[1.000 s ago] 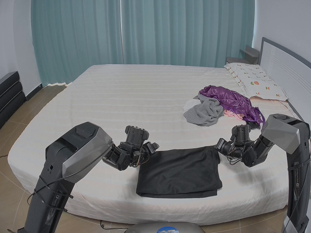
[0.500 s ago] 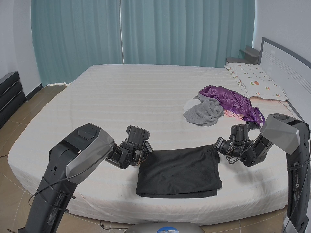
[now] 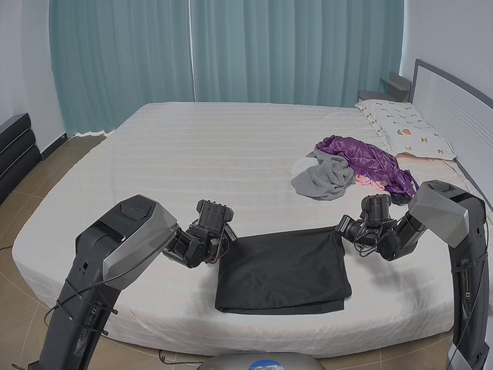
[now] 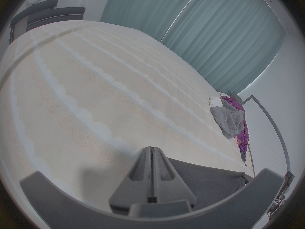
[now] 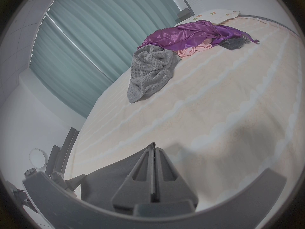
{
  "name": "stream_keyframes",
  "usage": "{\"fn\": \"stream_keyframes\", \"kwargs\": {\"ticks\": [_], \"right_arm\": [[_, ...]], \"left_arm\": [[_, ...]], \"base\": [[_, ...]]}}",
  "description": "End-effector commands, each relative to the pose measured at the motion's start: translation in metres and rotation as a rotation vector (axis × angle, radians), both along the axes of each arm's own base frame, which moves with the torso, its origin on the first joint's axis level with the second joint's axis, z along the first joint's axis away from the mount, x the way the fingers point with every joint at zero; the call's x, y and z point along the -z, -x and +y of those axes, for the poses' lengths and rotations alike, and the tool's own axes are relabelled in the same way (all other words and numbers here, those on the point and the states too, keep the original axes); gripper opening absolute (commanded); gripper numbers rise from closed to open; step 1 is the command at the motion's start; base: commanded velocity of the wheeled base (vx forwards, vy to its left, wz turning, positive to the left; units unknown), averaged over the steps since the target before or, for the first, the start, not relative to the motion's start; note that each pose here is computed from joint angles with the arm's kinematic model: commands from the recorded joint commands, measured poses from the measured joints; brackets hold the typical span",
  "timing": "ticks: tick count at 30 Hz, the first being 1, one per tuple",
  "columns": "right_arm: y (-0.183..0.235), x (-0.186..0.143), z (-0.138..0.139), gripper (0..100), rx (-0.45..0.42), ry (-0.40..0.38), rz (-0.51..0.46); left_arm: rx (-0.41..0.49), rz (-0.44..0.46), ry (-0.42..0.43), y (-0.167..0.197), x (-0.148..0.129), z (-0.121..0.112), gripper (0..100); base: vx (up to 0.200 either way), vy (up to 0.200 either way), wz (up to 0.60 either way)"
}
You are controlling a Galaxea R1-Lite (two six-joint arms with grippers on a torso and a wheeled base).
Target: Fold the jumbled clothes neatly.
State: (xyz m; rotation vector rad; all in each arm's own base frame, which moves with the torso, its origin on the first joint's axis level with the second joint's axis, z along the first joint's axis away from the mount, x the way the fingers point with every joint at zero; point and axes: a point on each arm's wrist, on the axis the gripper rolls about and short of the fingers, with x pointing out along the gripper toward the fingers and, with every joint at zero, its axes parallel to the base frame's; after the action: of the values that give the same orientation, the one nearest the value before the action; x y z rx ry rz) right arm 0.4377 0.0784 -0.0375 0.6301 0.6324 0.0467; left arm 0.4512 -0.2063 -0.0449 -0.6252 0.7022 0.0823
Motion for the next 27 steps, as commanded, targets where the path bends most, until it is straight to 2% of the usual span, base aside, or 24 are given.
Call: {"fn": "stream_keyframes", "kwargs": {"ticks": [1, 2, 3, 4, 5, 8, 11, 15, 17, 21, 27], "right_arm": [[-0.005, 0.006, 0.001, 0, 0.006, 0.004, 0.001], [-0.005, 0.007, 0.001, 0, 0.005, 0.006, 0.003], [-0.004, 0.006, 0.001, 0, 0.004, 0.006, 0.004], [-0.004, 0.006, 0.001, 0, 0.004, 0.006, 0.004], [-0.003, 0.006, 0.004, 100, -0.006, 0.008, 0.007], [0.0, -0.002, 0.006, 100, -0.008, 0.0, -0.01], [0.012, -0.023, 0.004, 100, -0.01, -0.022, -0.017], [0.048, -0.037, -0.001, 100, -0.051, -0.057, 0.035], [0.077, -0.035, -0.004, 100, -0.091, -0.063, 0.081], [0.13, -0.032, -0.002, 100, -0.15, -0.068, 0.132], [0.163, -0.016, 0.003, 100, -0.191, -0.054, 0.19]], "left_arm": [[-0.001, -0.002, 0.002, 0.0, -0.002, 0.0, 0], [-0.002, -0.002, 0.003, 0.0, -0.002, 0.0, 0], [0.0, -0.002, 0.007, 0.0, -0.003, 0.0, 100], [-0.002, -0.002, 0.007, 0.0, -0.003, 0.0, 100], [0.0, -0.003, 0.011, 0.0, -0.005, 0.0, 100], [0.002, 0.005, 0.009, 0.002, -0.003, 0.001, 100], [-0.009, 0.0, 0.028, 0.005, -0.013, 0.004, 100], [-0.083, -0.001, 0.131, 0.015, -0.037, 0.015, 100], [-0.099, 0.025, 0.175, 0.026, -0.047, 0.025, 100], [-0.104, 0.061, 0.207, 0.05, -0.055, 0.05, 100], [-0.18, -0.024, 0.306, 0.059, -0.072, 0.094, 100]], "base": [[0.0, 0.0, 0.0], [0.0, 0.0, 0.0], [0.0, 0.0, 0.0], [0.0, 0.0, 0.0], [0.0, 0.0, 0.0], [0.0, 0.0, 0.0], [0.0, 0.0, 0.0], [0.0, 0.0, 0.0], [0.0, 0.0, 0.0], [0.0, 0.0, 0.0], [0.0, 0.0, 0.0]]}}
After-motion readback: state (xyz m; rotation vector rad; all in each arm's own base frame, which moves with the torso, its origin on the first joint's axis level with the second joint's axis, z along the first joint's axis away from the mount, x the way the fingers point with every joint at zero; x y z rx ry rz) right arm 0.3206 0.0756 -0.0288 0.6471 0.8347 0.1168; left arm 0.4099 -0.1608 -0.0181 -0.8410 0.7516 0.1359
